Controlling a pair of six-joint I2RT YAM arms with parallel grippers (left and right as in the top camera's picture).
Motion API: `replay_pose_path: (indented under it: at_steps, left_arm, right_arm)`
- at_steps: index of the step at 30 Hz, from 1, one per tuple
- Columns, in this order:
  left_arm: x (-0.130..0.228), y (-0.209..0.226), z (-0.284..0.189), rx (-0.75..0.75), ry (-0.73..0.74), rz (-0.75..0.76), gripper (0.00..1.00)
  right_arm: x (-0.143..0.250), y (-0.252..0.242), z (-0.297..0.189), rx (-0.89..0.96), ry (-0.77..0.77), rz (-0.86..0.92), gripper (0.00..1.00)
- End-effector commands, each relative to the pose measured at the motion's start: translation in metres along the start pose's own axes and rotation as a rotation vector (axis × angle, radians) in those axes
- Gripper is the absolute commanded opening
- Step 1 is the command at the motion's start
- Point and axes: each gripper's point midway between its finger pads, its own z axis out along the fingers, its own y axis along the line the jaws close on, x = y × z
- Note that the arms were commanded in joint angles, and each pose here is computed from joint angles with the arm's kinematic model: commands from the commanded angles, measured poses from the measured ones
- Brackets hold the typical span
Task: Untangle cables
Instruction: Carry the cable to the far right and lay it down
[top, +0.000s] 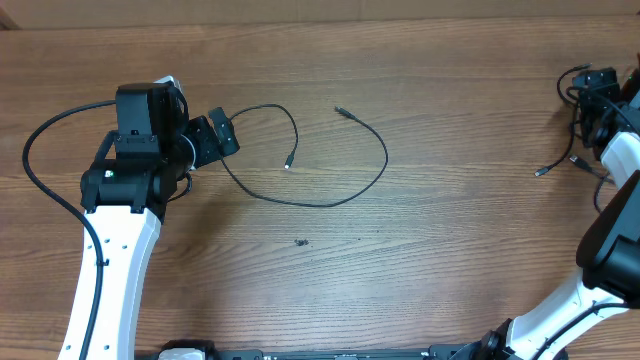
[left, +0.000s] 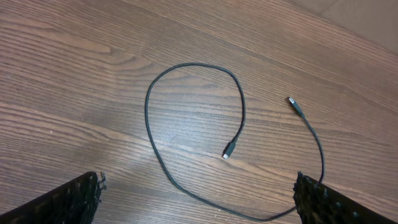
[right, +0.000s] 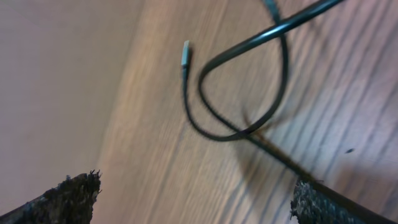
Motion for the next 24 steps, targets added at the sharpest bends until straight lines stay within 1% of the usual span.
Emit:
replay_pose_path:
  at_steps: [1, 5, 15, 18, 24]
  left_arm:
    - [-0.006, -0.005, -0.002, 0.016, -0.009, 0.02, 1.0]
    - [-0.006, -0.005, -0.002, 0.015, -0.009, 0.02, 1.0]
    - [-0.006, -0.005, -0.002, 0.015, -0.01, 0.02, 1.0]
    - [-0.006, -0.005, -0.002, 0.015, -0.009, 0.02, 1.0]
    - [-0.006, -0.005, -0.002, 0.015, -0.01, 0.02, 1.0]
  right_arm:
    - [0.004, -0.019, 0.014, 0.058, -0.016, 0.004, 1.0]
    - [0.01, -0.028, 0.024, 0.074, -0.002, 0.006, 1.0]
    - [0.003, -0.03, 0.032, 0.071, -0.055, -0.003, 1.0]
    - [0.002, -0.029, 0.041, 0.04, -0.075, -0.005, 1.0]
    - [-0.016, -0.004, 0.049, -0.084, -0.174, -0.022, 1.0]
